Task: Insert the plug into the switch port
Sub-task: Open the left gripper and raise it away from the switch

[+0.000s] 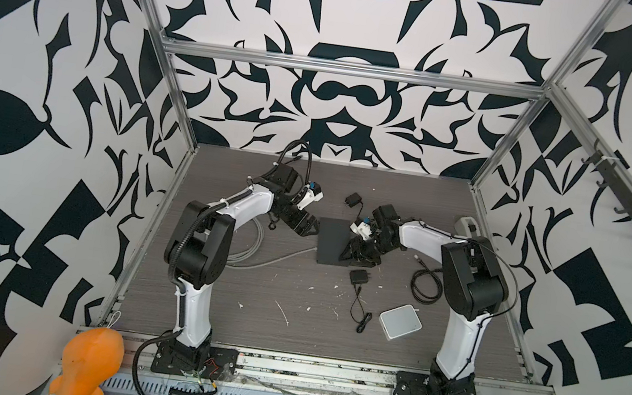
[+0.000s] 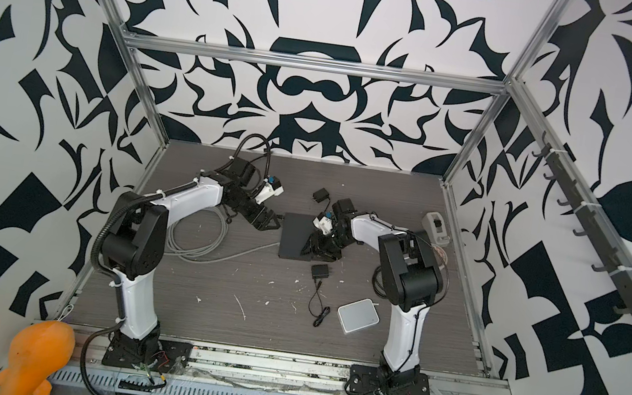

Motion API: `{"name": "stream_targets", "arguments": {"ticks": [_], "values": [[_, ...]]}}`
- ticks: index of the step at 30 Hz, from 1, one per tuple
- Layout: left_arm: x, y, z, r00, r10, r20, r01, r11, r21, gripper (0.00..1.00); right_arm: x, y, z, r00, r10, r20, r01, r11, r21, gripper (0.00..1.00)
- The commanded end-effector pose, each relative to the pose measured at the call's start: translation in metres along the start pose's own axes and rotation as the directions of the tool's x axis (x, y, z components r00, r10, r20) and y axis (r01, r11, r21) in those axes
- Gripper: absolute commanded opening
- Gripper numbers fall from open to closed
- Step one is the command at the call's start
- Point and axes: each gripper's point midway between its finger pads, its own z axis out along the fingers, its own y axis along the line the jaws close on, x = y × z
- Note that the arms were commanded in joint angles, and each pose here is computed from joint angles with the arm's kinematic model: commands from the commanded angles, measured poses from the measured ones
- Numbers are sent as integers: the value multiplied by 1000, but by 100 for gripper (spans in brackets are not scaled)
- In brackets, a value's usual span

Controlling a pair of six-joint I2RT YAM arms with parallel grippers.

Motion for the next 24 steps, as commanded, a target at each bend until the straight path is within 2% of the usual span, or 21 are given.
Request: {"name": "stream_targets", "arguments": {"ticks": [1, 3, 6, 9, 13, 17, 18, 20, 21, 24], "values": [[-47, 4, -33, 989, 35, 145, -24, 997, -72, 99, -13, 20, -15, 998, -21, 54, 23, 999, -42, 56], [-65, 10, -45, 975, 24, 221, 4, 992, -124, 99, -19, 18, -11, 997, -2, 80, 6, 999, -44, 56], [-92, 18, -67, 932, 36, 360, 44, 976, -212, 99, -29, 17, -2, 994, 34, 104, -28, 998, -54, 56], [-116, 36, -95, 873, 67, 484, 116, 934, -339, 99, -36, 17, 6, 985, 99, 143, -88, 993, -80, 53], [-136, 60, -129, 824, 76, 561, 236, 855, -462, 99, -48, 22, 18, 965, 176, 193, -150, 978, -142, 49], [-136, 75, -132, 775, -36, 631, 380, 824, -420, 99, -64, 27, 24, 956, 200, 216, -165, 972, -170, 48], [-136, 74, -129, 776, -53, 628, 380, 835, -398, 99, -66, 30, 25, 956, 201, 212, -163, 969, -186, 48], [-133, 65, -114, 814, -59, 577, 304, 891, -338, 99, -68, 40, 21, 960, 185, 208, -138, 966, -219, 49], [-130, 65, -108, 821, -74, 566, 304, 896, -325, 99, -68, 43, 17, 962, 179, 208, -128, 964, -233, 50], [-114, 72, -93, 817, -185, 546, 393, 872, -291, 94, -63, 51, -3, 962, 184, 200, -128, 956, -265, 53]]}}
